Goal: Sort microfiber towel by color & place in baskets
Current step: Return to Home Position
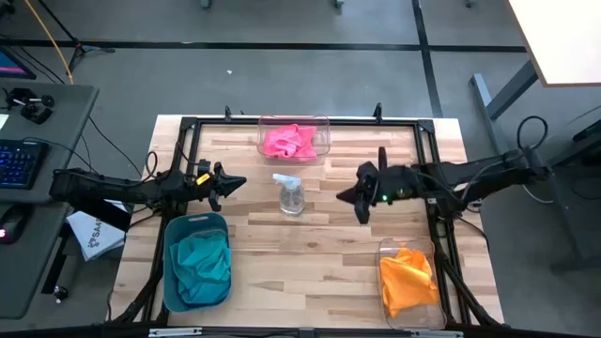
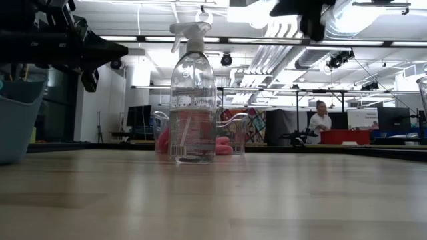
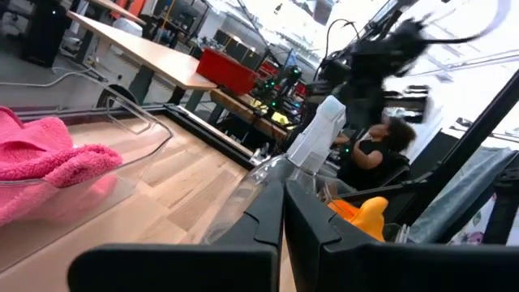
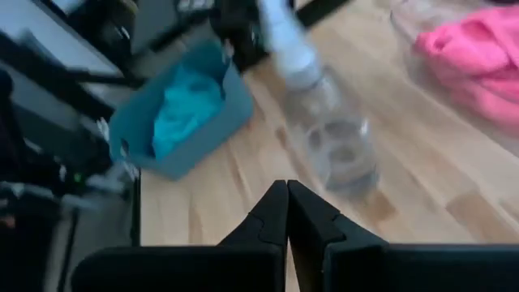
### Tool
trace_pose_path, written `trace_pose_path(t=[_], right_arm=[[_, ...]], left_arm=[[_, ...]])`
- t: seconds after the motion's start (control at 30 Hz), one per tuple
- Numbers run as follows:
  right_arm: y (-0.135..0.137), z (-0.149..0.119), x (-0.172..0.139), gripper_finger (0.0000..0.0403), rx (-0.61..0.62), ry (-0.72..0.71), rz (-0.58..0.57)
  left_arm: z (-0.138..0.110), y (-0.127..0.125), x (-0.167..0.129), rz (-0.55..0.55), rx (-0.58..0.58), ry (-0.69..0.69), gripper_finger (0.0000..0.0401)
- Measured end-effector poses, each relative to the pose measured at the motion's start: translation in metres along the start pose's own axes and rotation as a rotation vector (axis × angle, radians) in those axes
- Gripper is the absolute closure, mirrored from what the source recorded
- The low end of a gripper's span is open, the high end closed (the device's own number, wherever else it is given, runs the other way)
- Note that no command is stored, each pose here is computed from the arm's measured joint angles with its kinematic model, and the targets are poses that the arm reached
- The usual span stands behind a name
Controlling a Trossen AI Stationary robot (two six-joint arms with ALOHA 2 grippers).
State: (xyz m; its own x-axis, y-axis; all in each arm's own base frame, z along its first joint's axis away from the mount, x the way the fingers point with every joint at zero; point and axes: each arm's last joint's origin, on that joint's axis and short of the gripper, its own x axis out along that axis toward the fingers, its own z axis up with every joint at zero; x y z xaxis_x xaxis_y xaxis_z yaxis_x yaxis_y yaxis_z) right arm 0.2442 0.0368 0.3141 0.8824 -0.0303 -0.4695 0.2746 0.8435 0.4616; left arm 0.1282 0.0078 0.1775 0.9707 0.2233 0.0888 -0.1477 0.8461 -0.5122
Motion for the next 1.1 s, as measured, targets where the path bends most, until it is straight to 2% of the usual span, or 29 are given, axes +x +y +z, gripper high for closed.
trace_pose_path(t=[0.13,0.37,0.53,0.77,0.97,1.1], right_arm=[[-0.044,-0.018,0.007,0.0402,-0.010,-0.136,0.076],[-0.085,-0.059,-0.006,0.0402,-0.036,-0.267,0.127],[-0.104,-0.092,-0.016,0.0403,-0.039,-0.284,0.149],[-0.122,-0.120,-0.031,0.0403,-0.031,-0.407,0.223],[-0.131,-0.132,-0.036,0.0403,-0.164,-0.461,0.208],[-0.134,-0.138,-0.033,0.0403,-0.197,-0.396,0.167]], left_arm=[[0.000,0.000,0.000,0.000,0.000,0.000,0.0401],[0.000,0.000,0.000,0.002,0.001,0.003,0.0401],[0.000,0.000,0.000,0.002,0.001,0.004,0.0401],[-0.001,0.000,0.000,0.003,0.002,0.006,0.0401],[-0.001,0.000,0.000,0.003,0.002,0.006,0.0401],[-0.001,0.000,0.000,0.003,0.002,0.006,0.0401]])
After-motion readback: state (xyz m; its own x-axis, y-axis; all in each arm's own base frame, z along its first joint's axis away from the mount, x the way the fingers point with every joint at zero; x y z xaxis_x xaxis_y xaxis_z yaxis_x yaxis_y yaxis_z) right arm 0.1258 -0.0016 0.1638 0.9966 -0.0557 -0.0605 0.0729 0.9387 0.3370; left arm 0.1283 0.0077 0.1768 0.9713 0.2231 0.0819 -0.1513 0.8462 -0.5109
